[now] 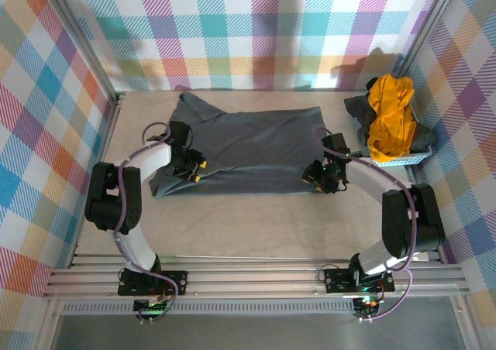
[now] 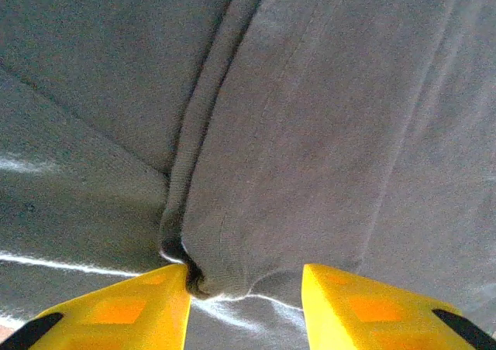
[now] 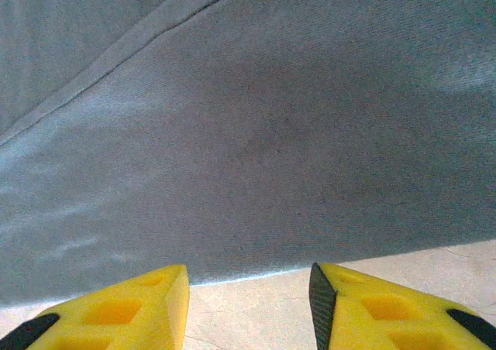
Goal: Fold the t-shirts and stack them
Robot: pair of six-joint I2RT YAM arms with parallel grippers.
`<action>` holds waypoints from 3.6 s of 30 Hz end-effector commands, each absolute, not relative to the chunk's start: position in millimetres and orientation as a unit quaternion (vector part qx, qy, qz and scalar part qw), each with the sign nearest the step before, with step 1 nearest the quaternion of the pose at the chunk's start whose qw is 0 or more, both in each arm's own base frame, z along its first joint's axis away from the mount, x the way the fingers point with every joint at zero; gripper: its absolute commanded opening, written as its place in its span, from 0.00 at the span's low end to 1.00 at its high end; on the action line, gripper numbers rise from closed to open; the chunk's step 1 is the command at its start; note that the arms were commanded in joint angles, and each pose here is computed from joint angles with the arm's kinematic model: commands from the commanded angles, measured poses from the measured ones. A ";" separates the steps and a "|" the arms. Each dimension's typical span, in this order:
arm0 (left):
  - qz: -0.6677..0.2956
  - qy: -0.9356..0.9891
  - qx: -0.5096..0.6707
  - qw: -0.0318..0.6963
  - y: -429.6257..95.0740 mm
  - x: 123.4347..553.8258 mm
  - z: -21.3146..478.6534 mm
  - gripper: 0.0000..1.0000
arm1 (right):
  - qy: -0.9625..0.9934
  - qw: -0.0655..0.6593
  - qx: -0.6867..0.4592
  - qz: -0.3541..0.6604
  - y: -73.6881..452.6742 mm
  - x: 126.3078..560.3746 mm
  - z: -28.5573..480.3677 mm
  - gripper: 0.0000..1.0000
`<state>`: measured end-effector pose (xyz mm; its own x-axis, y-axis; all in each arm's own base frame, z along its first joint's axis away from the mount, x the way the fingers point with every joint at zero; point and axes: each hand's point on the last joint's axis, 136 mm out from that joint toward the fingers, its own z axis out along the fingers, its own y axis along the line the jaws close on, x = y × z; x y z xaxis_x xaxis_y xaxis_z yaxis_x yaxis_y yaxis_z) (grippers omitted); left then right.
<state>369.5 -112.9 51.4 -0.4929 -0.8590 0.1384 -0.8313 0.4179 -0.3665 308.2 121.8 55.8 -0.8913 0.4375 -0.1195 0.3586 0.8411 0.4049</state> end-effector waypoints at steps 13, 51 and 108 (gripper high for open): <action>-0.191 0.857 -0.478 0.035 -119.5 376.8 53.0 0.00 | 0.952 0.103 0.211 0.196 123.8 303.0 56.7 0.45; -0.103 0.976 -0.160 0.104 -232.3 475.0 60.0 0.00 | 0.952 0.082 0.218 0.197 127.6 304.3 49.2 0.43; -0.006 0.892 -0.445 -0.086 16.7 280.1 -16.9 0.19 | 0.984 -0.122 0.131 0.004 83.6 256.1 5.4 0.40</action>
